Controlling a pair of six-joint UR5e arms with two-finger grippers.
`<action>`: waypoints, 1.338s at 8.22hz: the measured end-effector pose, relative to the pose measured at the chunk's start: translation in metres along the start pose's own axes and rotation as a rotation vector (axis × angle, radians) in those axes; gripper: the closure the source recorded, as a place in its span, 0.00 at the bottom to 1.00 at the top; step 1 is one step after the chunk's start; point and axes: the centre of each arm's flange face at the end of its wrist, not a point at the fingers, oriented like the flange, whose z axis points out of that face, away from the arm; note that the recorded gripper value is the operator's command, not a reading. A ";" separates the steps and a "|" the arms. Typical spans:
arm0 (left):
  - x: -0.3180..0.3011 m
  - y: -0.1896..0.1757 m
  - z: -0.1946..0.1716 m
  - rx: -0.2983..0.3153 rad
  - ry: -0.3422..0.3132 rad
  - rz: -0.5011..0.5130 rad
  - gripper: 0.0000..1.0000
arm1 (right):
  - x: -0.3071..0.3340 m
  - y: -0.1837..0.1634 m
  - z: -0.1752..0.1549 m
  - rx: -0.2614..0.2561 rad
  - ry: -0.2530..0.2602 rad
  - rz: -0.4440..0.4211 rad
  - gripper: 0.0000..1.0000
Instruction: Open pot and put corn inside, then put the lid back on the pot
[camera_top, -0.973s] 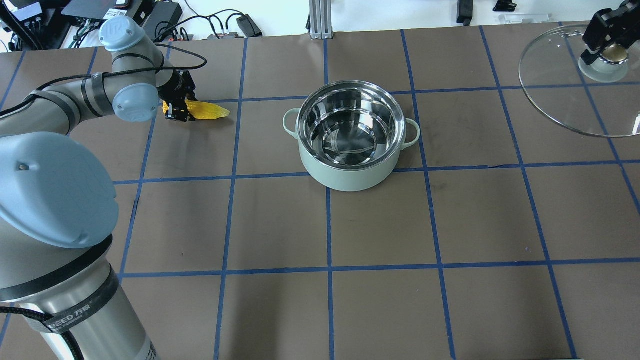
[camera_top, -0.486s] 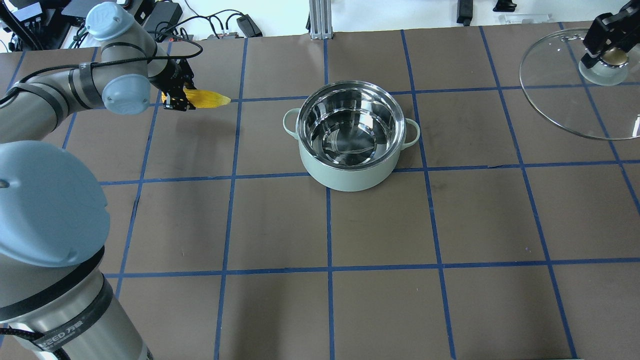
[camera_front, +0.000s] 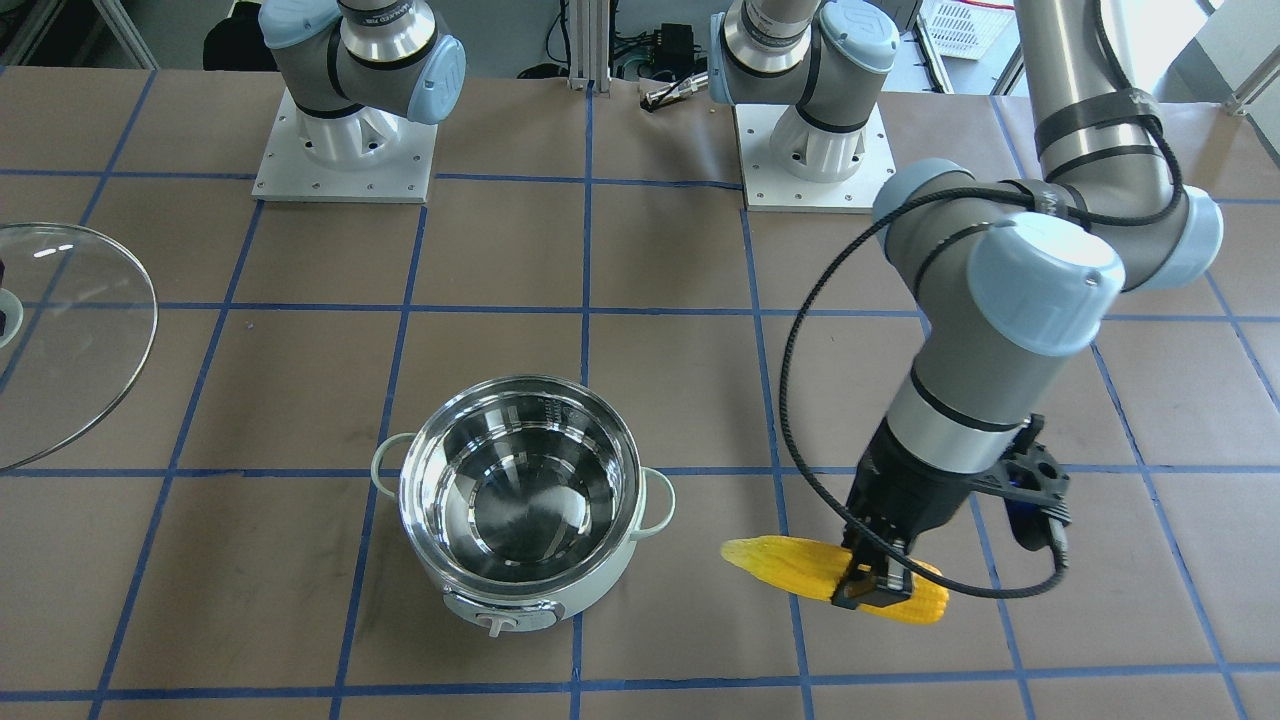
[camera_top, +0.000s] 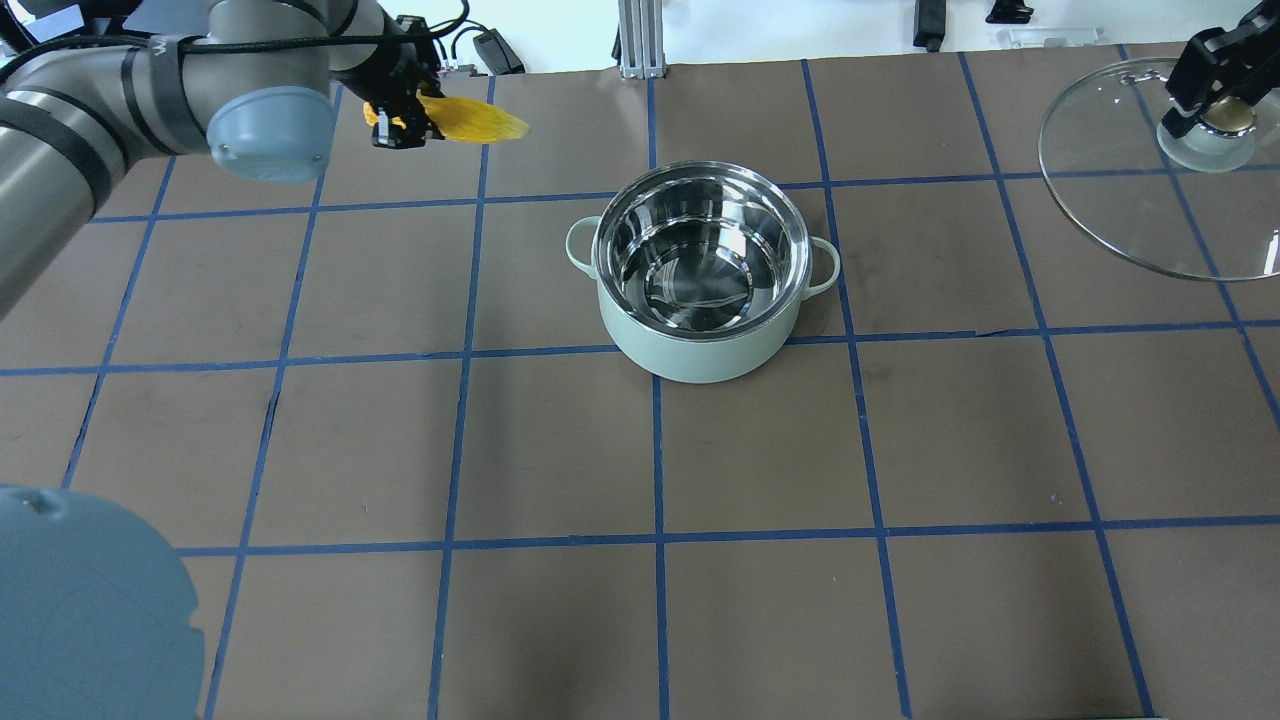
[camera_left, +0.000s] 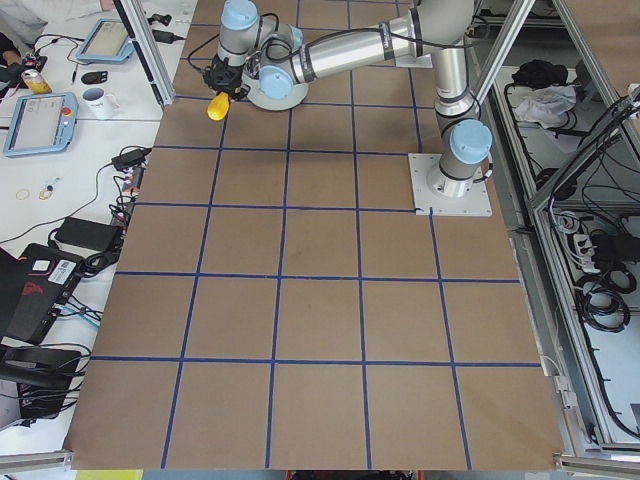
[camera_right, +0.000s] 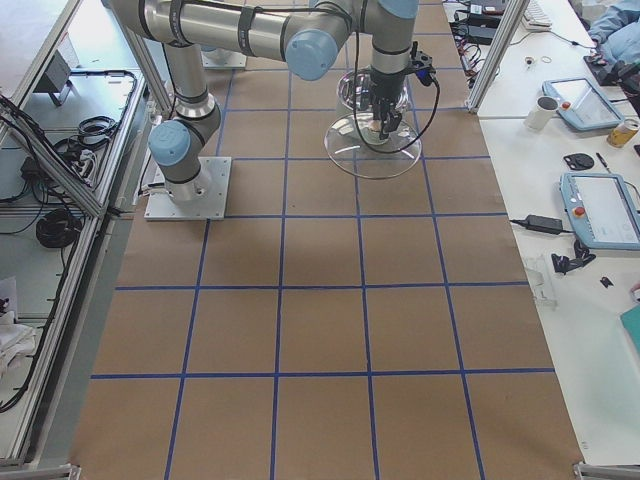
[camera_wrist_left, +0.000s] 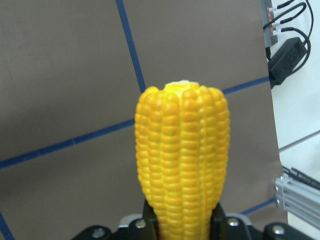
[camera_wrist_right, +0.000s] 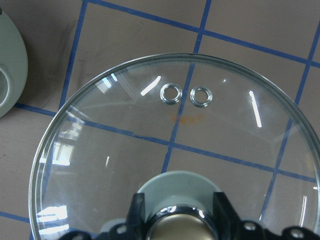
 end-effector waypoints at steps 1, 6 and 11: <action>0.001 0.043 -0.004 0.004 0.003 0.023 1.00 | 0.000 0.000 0.000 0.000 0.000 0.000 0.78; -0.027 0.227 0.001 -0.050 -0.022 0.034 1.00 | 0.000 0.000 -0.001 0.002 0.000 0.007 0.78; -0.046 0.274 0.043 -0.069 -0.097 -0.040 0.95 | 0.000 0.000 -0.001 0.002 0.001 0.008 0.78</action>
